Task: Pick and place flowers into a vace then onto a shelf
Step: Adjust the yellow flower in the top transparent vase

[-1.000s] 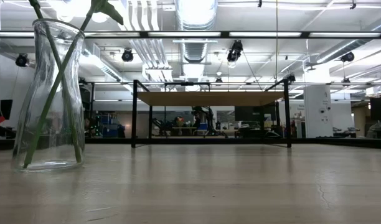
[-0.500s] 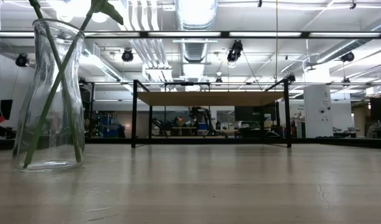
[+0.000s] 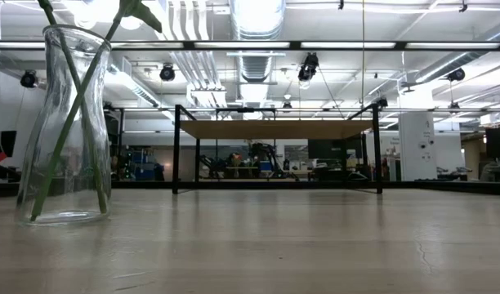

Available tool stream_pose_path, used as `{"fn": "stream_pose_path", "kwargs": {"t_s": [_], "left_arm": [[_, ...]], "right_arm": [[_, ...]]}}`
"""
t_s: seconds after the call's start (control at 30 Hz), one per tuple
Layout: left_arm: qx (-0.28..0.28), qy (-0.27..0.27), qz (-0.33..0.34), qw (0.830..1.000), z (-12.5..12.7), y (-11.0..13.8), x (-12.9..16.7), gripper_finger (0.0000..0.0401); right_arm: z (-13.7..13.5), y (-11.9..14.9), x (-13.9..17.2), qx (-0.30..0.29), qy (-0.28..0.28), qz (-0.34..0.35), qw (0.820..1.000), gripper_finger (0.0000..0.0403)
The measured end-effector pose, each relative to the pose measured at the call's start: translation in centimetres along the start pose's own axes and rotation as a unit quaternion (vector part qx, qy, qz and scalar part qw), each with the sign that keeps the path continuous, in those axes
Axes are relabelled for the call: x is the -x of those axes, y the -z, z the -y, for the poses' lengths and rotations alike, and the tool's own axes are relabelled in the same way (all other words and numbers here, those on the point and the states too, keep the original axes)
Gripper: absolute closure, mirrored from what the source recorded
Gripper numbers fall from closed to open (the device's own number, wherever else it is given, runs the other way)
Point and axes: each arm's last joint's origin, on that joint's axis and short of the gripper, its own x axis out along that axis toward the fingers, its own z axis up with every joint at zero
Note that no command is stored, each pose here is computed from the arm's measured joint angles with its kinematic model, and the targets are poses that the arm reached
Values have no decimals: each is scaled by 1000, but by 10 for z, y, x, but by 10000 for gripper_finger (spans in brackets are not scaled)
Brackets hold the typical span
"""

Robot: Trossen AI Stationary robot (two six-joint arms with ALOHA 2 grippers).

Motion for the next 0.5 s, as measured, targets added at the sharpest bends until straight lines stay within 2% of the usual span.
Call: {"fn": "stream_pose_path", "kwargs": {"t_s": [0.1, 0.17, 0.27, 0.37, 0.5], "left_arm": [[2, 8, -33, 999, -1, 3, 10, 400], [16, 36, -38, 998, 2, 1, 16, 400], [24, 109, -47, 993, 8, 2, 19, 400], [26, 196, -75, 977, 16, 13, 20, 401], [27, 244, -104, 964, 22, 29, 22, 401]], "right_arm": [[1, -3, 14, 1, 7, -28, 1000, 187], [2, -4, 22, -1, 13, -47, 999, 176], [4, -5, 33, -4, 37, -71, 997, 168], [6, -6, 41, 0, 72, -82, 994, 166], [7, -8, 49, 5, 102, -88, 991, 170]]}}
